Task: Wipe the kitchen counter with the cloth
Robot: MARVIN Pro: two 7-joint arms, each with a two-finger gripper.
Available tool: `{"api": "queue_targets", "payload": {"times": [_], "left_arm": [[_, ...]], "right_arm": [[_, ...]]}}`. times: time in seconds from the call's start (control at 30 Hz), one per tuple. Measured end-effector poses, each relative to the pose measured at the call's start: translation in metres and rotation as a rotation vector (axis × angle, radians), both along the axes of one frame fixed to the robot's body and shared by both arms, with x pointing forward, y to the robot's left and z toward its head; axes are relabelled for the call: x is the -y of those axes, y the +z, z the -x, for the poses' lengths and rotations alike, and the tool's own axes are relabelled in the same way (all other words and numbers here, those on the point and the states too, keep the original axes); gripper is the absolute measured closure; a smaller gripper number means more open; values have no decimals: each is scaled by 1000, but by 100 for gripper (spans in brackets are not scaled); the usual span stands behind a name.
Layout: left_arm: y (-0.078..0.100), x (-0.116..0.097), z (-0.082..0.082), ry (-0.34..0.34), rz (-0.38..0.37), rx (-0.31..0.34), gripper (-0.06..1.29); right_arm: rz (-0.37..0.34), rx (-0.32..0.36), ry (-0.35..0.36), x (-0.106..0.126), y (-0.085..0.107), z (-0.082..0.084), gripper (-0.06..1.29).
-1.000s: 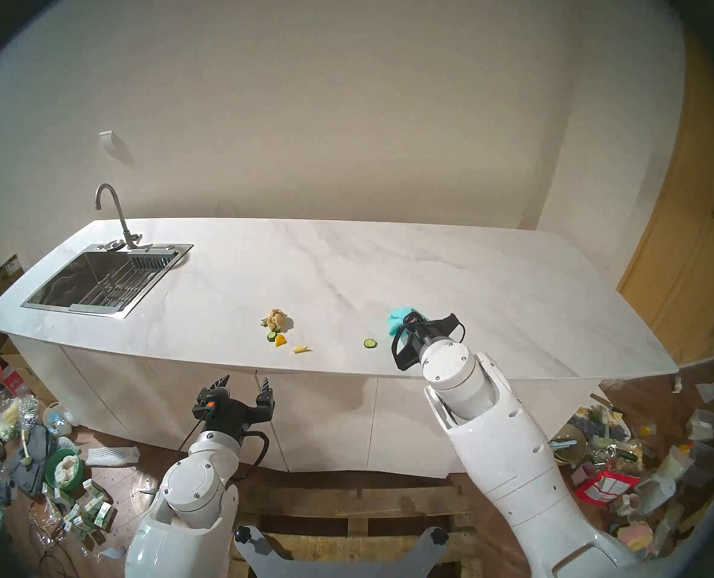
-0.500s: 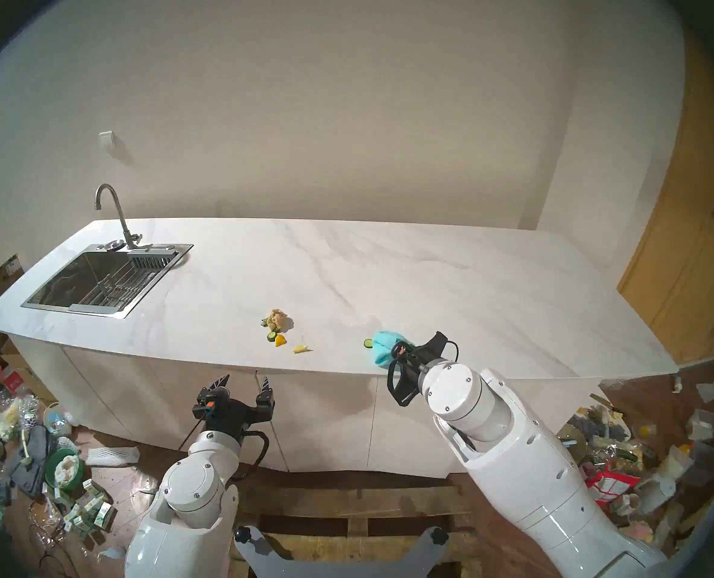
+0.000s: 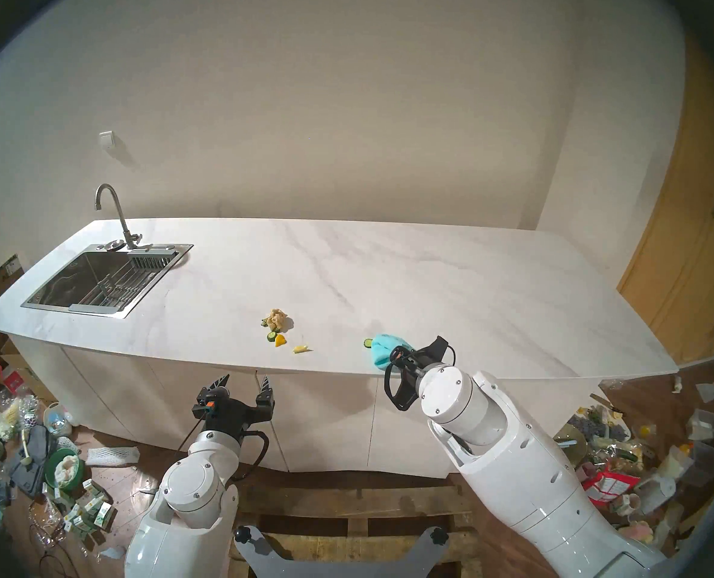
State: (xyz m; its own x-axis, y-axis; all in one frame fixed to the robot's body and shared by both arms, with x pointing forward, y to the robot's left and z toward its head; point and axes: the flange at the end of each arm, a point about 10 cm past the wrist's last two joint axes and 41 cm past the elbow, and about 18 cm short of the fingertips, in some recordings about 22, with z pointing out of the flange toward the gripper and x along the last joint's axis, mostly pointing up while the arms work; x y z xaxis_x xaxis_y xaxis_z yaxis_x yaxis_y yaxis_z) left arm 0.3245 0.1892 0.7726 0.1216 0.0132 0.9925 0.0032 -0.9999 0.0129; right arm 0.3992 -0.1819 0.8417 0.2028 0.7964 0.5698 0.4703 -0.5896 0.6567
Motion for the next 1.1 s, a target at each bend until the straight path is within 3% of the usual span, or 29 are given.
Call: {"api": "queue_targets", "payload": {"times": [0.43, 1.1], "left_arm": [[0, 0, 0, 0, 0, 0, -2], [0, 0, 0, 0, 0, 0, -2]], "right_arm": [[54, 16, -27, 26, 1, -14, 125], [0, -17, 60, -25, -11, -9, 125]]}}
